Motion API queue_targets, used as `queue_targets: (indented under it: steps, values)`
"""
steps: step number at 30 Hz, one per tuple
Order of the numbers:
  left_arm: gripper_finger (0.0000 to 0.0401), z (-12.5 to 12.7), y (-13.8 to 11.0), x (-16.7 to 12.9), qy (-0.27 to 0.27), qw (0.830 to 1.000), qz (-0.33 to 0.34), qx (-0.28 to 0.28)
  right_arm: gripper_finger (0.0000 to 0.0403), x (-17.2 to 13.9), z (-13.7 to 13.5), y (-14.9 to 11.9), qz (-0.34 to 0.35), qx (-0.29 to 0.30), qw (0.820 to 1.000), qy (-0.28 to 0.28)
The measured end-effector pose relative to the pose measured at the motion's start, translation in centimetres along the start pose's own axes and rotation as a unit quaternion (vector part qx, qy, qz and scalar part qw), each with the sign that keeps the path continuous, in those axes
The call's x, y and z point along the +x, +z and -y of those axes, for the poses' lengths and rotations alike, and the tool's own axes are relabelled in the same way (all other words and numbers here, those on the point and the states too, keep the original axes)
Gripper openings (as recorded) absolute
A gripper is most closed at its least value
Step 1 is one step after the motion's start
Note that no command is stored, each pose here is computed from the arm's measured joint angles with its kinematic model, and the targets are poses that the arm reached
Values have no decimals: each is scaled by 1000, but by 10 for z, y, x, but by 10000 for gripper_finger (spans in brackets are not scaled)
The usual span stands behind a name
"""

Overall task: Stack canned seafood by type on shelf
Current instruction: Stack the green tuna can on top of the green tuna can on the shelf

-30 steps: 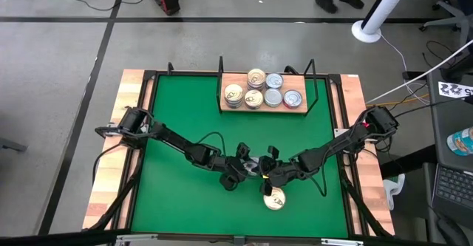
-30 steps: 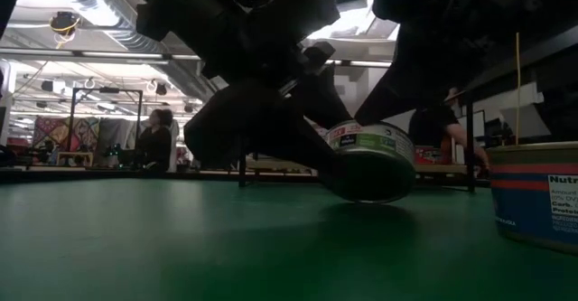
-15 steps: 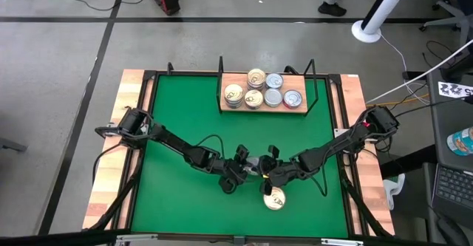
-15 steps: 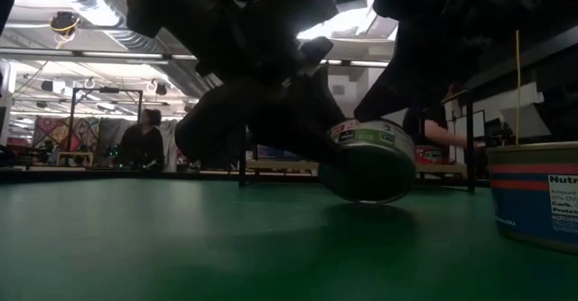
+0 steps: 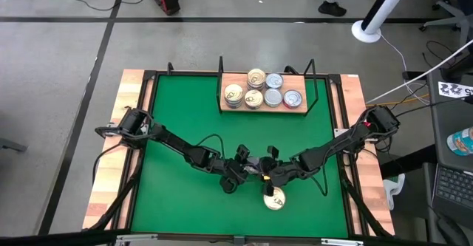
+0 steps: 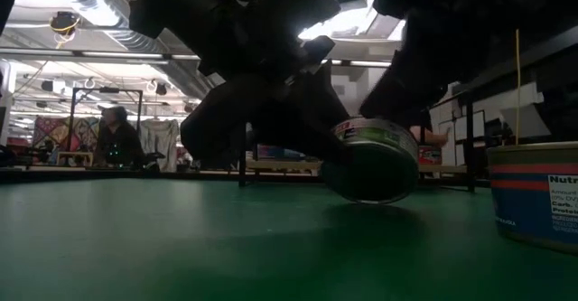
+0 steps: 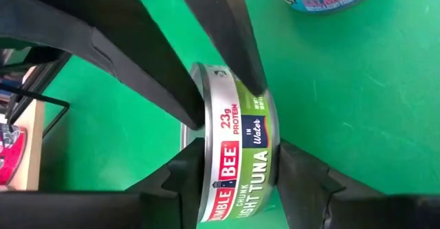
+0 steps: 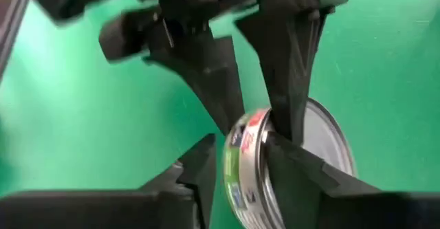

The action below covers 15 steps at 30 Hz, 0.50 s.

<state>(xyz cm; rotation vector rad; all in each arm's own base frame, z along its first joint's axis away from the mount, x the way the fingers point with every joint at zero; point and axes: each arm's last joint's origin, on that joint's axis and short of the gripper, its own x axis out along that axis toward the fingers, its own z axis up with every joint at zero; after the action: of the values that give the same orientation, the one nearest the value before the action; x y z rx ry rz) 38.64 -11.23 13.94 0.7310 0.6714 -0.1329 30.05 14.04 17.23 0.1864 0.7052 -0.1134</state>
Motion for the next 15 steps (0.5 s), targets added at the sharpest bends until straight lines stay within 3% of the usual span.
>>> queue_targets:
  steps: [3, 7, 15]
  values:
    - [147, -1, 1, 0, 2, 1000, 2, -2, 140, -12, 4, 2, -20, -43, 999, -1]
    - [150, -2, 2, 0, 10, 1000, 6, -5, 142, -42, 13, 11, -28, -48, 998, -11]
    - [150, -17, 8, 1, 79, 996, 35, -10, 143, -101, 36, 23, -18, -50, 998, -39]
